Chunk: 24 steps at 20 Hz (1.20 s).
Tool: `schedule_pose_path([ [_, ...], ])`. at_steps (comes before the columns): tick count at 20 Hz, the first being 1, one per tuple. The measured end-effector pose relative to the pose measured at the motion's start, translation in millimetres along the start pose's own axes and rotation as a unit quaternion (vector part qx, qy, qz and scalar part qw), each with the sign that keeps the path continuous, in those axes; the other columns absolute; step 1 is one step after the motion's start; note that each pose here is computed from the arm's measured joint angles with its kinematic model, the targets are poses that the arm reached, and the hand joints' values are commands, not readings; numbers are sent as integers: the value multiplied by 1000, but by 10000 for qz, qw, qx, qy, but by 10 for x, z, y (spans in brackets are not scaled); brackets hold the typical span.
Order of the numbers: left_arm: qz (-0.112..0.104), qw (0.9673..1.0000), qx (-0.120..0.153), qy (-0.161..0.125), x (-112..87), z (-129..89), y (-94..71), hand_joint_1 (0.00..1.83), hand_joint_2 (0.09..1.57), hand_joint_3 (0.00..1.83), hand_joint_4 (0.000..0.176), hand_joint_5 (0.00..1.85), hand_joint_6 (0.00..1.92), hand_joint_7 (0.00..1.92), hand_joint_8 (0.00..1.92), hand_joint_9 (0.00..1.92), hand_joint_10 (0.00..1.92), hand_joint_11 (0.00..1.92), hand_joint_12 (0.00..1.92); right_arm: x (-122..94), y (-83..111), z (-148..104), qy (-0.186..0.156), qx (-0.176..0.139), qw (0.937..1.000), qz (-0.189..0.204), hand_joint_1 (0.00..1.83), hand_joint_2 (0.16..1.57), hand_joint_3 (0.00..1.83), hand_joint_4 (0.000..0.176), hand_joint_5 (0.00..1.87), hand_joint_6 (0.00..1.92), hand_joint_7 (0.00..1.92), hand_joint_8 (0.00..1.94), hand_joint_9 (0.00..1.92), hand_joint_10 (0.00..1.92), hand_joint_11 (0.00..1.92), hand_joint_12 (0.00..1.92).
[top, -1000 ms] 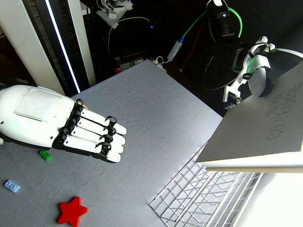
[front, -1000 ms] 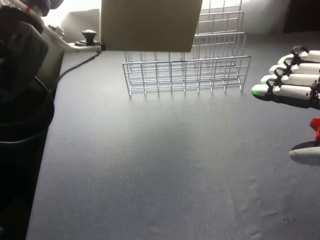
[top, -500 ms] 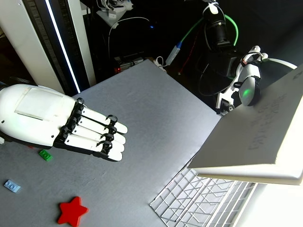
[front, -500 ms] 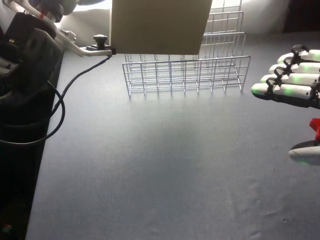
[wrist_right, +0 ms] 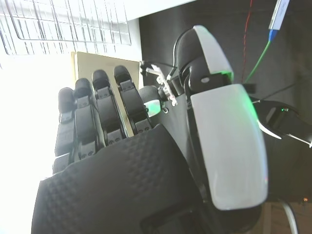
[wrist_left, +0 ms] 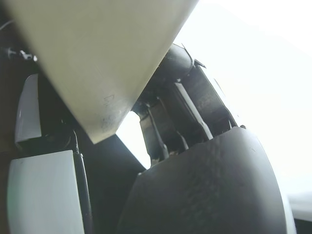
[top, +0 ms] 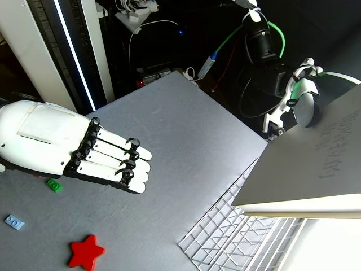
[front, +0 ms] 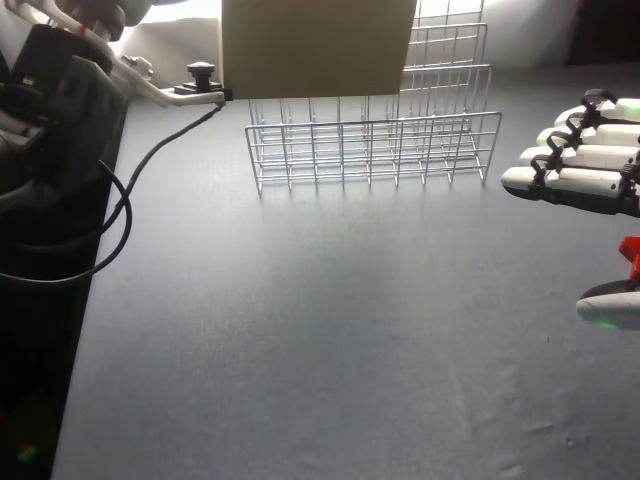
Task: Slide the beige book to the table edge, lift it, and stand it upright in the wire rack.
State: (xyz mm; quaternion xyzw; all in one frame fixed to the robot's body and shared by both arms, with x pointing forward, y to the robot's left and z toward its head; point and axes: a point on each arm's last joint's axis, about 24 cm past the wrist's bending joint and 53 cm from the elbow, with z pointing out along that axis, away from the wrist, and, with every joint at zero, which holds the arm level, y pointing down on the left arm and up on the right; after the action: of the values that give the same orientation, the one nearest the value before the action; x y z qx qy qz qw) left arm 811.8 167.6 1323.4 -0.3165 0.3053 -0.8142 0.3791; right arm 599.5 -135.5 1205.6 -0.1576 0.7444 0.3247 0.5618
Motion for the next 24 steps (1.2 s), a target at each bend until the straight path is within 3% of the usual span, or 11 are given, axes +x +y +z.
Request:
schedule_pose_path([
  [8,-134,9999,-23,44,99,-14,146,1218,1224,0,0,713,1189,872,1453,992,1482,842,1711,-20,9,2,-30,-15,10000,1,190,1221,0,0,112,6,137,6,116,3,0,249],
  [12,-212,9997,-83,35,117,-66,244,1221,1214,0,0,733,1176,889,1420,1013,1510,859,1732,-20,11,3,-33,-19,10000,2,216,1203,0,0,140,5,163,2,147,4,0,344],
  [22,-334,9994,52,33,68,-87,295,1227,1203,0,0,751,1143,907,1393,1020,1475,866,1715,-35,23,3,-64,-44,10000,2,193,1204,0,0,117,0,145,1,131,0,0,278],
  [24,-340,9994,105,38,60,-77,285,1225,1207,2,0,738,1164,900,1404,1018,1468,872,1707,-36,23,3,-66,-45,10000,3,178,1204,0,0,120,0,157,3,150,5,0,345],
])
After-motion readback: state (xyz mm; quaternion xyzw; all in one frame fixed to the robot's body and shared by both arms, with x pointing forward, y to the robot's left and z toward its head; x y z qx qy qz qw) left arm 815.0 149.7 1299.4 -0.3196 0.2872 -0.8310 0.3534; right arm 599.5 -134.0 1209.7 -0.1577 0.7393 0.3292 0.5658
